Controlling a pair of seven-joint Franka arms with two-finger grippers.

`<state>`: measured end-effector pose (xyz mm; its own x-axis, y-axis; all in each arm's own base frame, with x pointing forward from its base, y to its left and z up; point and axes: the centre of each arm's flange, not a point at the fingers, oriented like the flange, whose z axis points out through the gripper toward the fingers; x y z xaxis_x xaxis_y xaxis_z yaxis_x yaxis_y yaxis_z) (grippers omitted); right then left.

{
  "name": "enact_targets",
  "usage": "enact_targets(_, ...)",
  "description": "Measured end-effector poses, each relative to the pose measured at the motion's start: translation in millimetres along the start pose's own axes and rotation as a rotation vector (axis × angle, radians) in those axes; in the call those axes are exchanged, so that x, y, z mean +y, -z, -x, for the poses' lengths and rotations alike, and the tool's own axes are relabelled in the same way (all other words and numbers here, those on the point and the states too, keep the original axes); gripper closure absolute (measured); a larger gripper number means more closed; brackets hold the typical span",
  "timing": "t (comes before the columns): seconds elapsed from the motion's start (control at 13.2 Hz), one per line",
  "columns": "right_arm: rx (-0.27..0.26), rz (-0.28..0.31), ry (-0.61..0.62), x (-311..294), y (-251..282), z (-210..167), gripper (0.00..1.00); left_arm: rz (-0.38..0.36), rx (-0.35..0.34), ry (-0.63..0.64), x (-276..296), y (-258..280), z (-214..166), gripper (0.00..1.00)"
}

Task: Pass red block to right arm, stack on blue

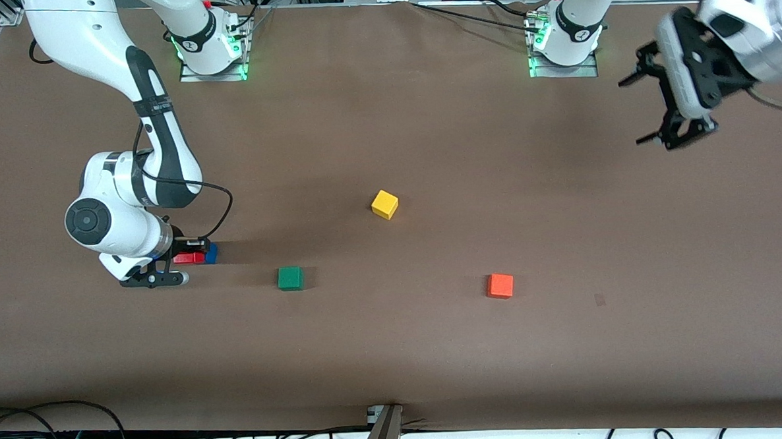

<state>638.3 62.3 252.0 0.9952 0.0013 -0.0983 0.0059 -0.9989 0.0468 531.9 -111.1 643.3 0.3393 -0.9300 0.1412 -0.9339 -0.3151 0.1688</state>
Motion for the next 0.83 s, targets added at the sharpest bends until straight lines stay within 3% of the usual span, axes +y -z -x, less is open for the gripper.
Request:
enact_targets(0.23,0.014,0.008,-0.009,6.0,-21.6,7.6,0.44,-0.057,-0.086,0.130,5.3,0.0,3.0,0.00)
enact_targets(0.53,0.022,0.008,-0.009,6.3,-22.6,8.3,0.44,-0.128,-0.073,0.229,-32.5,1.7,47.1,0.00)
enact_targets(0.61,0.022,0.008,-0.009,6.3,-22.7,8.3,0.40,-0.146,-0.082,0.236,-36.5,1.4,51.6,0.00)
enact_targets(0.83,0.012,0.004,-0.009,5.7,-18.3,10.0,0.10,-0.166,-0.087,0.247,-39.4,2.2,53.9,0.00)
